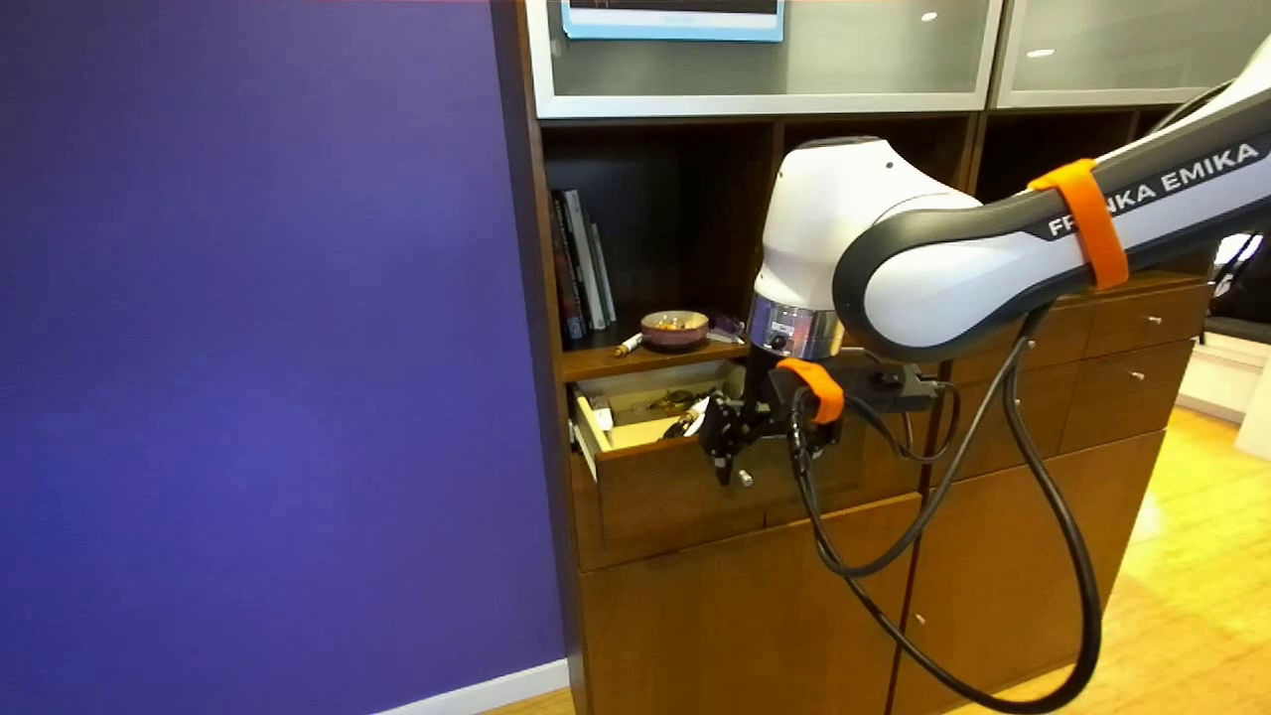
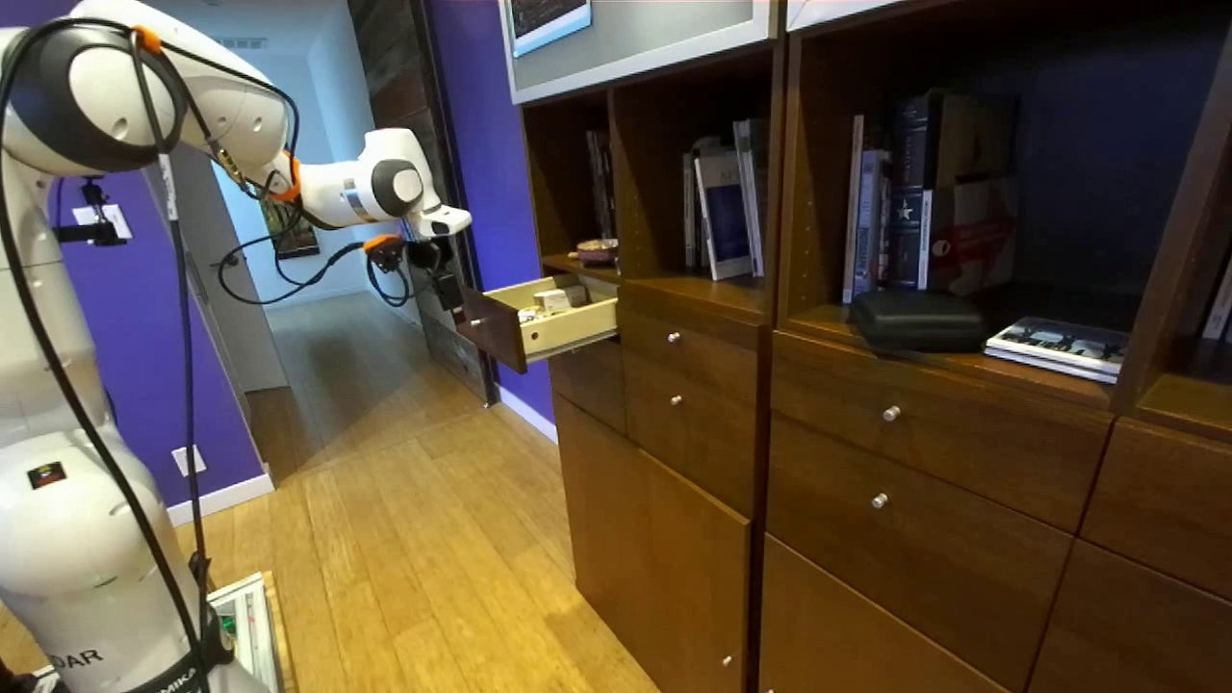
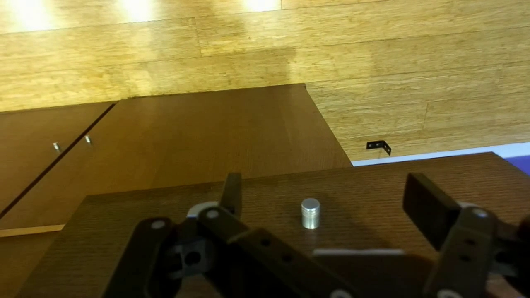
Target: Close the drawer
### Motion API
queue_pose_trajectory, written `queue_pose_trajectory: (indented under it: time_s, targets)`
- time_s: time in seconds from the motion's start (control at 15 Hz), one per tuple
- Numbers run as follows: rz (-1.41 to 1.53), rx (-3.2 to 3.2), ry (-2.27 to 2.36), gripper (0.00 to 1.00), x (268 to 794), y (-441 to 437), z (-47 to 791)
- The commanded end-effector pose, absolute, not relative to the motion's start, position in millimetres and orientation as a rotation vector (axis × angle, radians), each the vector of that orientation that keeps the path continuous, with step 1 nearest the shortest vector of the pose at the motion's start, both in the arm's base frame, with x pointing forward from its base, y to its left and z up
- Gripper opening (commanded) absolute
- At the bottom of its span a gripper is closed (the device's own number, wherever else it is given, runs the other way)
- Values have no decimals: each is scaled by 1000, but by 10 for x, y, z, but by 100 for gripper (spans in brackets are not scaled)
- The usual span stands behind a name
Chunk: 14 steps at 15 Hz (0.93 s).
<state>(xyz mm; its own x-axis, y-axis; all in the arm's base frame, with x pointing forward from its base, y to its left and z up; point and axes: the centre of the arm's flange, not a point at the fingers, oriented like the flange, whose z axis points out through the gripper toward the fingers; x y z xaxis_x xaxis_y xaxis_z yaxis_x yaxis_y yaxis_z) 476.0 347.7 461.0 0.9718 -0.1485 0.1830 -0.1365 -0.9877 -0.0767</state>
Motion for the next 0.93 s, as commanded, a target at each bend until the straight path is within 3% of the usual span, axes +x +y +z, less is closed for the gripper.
queue_pose_trajectory:
  time_s: [0.0,0.87]
  targets:
    - [-379,-3052,258,100,4928,3494,4510]
    - [-784,-2926,270,100,5775,3582,4294]
